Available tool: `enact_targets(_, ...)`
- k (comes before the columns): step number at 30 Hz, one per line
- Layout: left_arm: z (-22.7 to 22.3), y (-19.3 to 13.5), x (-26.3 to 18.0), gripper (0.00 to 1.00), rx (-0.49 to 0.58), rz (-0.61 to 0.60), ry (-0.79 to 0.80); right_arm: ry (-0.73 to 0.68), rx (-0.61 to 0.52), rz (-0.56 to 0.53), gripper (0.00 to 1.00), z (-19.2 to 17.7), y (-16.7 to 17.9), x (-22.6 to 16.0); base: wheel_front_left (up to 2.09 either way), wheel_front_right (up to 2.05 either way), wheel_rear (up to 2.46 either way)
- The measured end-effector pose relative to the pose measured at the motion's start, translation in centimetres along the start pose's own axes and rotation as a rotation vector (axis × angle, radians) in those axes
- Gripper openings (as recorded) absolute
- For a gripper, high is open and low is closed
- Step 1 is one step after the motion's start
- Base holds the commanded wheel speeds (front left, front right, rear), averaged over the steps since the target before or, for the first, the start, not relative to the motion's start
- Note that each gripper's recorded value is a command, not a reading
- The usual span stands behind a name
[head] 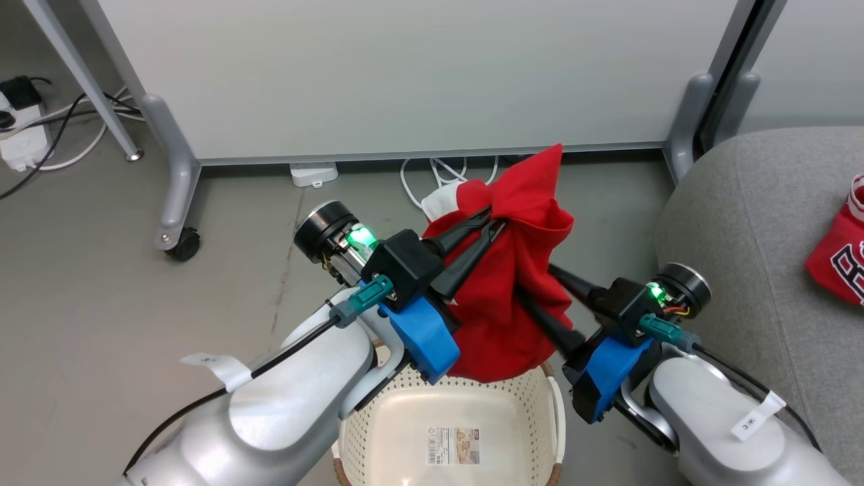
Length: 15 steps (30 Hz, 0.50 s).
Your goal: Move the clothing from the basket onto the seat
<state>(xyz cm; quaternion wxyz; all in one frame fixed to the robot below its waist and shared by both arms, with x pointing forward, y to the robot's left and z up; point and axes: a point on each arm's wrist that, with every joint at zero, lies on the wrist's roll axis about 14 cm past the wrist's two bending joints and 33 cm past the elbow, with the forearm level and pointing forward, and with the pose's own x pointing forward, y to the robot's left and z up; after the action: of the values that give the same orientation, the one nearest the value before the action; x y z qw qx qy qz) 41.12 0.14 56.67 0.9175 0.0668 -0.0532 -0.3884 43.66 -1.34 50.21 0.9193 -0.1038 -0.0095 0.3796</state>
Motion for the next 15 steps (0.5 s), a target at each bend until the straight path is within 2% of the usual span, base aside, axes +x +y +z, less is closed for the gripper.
enact_targets(15, -0.17, 0.03, 0.26, 0.00, 0.003, -0.004, 0.001, -0.015, 0.016, -0.006, 0.00, 0.47, -0.24, 0.06, 0.00, 0.00, 0.00)
